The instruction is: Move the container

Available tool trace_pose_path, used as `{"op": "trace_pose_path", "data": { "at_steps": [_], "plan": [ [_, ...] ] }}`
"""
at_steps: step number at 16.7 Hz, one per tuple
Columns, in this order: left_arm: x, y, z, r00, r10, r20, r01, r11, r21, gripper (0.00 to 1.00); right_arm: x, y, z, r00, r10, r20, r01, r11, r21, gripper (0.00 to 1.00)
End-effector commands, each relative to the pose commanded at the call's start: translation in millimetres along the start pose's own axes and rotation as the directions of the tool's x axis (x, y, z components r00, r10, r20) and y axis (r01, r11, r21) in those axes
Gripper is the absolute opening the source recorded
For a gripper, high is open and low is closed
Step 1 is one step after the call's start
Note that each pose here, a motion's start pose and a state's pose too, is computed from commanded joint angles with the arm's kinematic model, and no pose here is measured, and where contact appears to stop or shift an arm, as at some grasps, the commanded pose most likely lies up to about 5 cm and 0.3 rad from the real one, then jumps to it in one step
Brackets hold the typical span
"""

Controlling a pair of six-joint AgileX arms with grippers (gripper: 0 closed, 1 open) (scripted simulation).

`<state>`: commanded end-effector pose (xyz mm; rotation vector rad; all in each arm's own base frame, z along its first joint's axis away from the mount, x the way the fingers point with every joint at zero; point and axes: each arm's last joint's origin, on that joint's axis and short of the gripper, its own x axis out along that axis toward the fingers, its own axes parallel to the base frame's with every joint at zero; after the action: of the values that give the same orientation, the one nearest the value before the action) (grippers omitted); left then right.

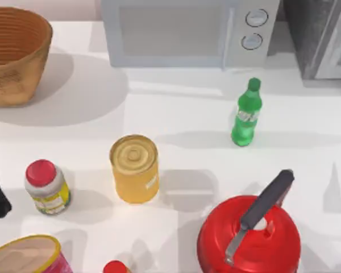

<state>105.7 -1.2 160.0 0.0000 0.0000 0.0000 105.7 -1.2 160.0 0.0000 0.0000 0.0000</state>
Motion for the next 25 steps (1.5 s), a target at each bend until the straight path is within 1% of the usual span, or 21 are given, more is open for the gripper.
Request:
{"op": "trace_pose_path", "data": {
  "at_steps": [1,3,5,7,9,11,13,16,19,22,25],
  "plan": [
    [0.0,0.0,0.0,1.000,0.000,0.000,0.000,1.000,0.000,1.00,-3.8,-0.1,15.3,0.998,-0.002,0.060,0.002,1.000,-0.001,1.00],
    [0.0,0.0,0.0,1.000,0.000,0.000,0.000,1.000,0.000,1.00,-3.8,0.2,19.1,0.998,0.008,0.069,-0.007,1.000,-0.007,1.00],
    [0.0,0.0,0.0,1.000,0.000,0.000,0.000,1.000,0.000,1.00,-3.0,2.0,33.2,0.994,0.052,0.097,-0.049,0.998,-0.033,1.00],
    [0.0,0.0,0.0,1.000,0.000,0.000,0.000,1.000,0.000,1.00,1.1,5.0,52.6,0.985,0.121,0.122,-0.112,0.991,-0.075,1.00],
    [0.0,0.0,0.0,1.000,0.000,0.000,0.000,1.000,0.000,1.00,11.5,9.1,73.0,0.971,0.205,0.126,-0.189,0.974,-0.126,1.00],
    [0.0,0.0,0.0,1.000,0.000,0.000,0.000,1.000,0.000,1.00,31.2,14.5,88.7,0.951,0.294,0.094,-0.275,0.946,-0.172,1.00],
    [0.0,0.0,0.0,1.000,0.000,0.000,0.000,1.000,0.000,1.00,61.0,21.6,92.4,0.925,0.381,0.012,-0.371,0.908,-0.194,1.00],
    [0.0,0.0,0.0,1.000,0.000,0.000,0.000,1.000,0.000,1.00,111.9,35.4,71.3,0.857,0.488,-0.163,-0.512,0.843,-0.167,1.00],
    [0.0,0.0,0.0,1.000,0.000,0.000,0.000,1.000,0.000,1.00,149.8,48.4,35.1,0.769,0.554,-0.319,-0.610,0.786,-0.105,1.00],
    [0.0,0.0,0.0,1.000,0.000,0.000,0.000,1.000,0.000,1.00,169.4,59.7,2.3,0.685,0.593,-0.423,-0.668,0.743,-0.041,1.00],
    [0.0,0.0,0.0,1.000,0.000,0.000,0.000,1.000,0.000,1.00,176.5,67.2,-16.1,0.632,0.613,-0.474,-0.697,0.717,-0.003,1.00]
  ]
}}
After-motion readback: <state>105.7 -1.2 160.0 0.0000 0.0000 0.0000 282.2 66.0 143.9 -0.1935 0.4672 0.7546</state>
